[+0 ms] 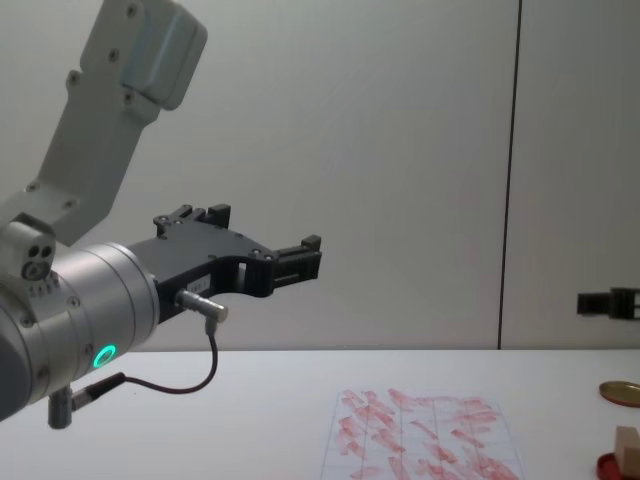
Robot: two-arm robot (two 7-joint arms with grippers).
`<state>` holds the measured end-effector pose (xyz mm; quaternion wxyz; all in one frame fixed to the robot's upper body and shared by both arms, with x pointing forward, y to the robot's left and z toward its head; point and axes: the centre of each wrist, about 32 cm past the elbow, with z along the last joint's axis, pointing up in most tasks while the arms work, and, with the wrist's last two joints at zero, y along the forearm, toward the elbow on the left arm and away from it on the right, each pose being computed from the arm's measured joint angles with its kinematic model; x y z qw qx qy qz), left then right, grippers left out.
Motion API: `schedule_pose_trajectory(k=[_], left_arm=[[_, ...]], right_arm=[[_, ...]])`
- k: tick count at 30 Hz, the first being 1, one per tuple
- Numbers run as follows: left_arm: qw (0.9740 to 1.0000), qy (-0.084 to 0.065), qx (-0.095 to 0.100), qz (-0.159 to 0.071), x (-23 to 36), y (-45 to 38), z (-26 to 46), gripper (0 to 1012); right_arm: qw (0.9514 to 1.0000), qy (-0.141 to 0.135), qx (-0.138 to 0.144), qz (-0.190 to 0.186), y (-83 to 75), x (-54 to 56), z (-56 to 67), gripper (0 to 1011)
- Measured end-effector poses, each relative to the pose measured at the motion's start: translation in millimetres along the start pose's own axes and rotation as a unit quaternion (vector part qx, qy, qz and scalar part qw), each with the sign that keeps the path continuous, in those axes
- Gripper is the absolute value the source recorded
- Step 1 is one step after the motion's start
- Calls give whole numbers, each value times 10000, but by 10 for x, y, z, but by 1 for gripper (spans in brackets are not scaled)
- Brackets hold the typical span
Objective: Use the one hand to pick up the stamp and affix it onto the A4 paper.
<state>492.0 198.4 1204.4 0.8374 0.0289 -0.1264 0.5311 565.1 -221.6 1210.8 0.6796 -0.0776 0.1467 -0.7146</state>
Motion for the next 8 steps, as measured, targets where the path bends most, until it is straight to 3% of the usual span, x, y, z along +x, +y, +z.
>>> schedule_pose_trajectory(k=[8], left_arm=[[10000,0,0,0,0,0,0,993]], right_arm=[[9987,-199,420,186,-134,40,-55,1001]])
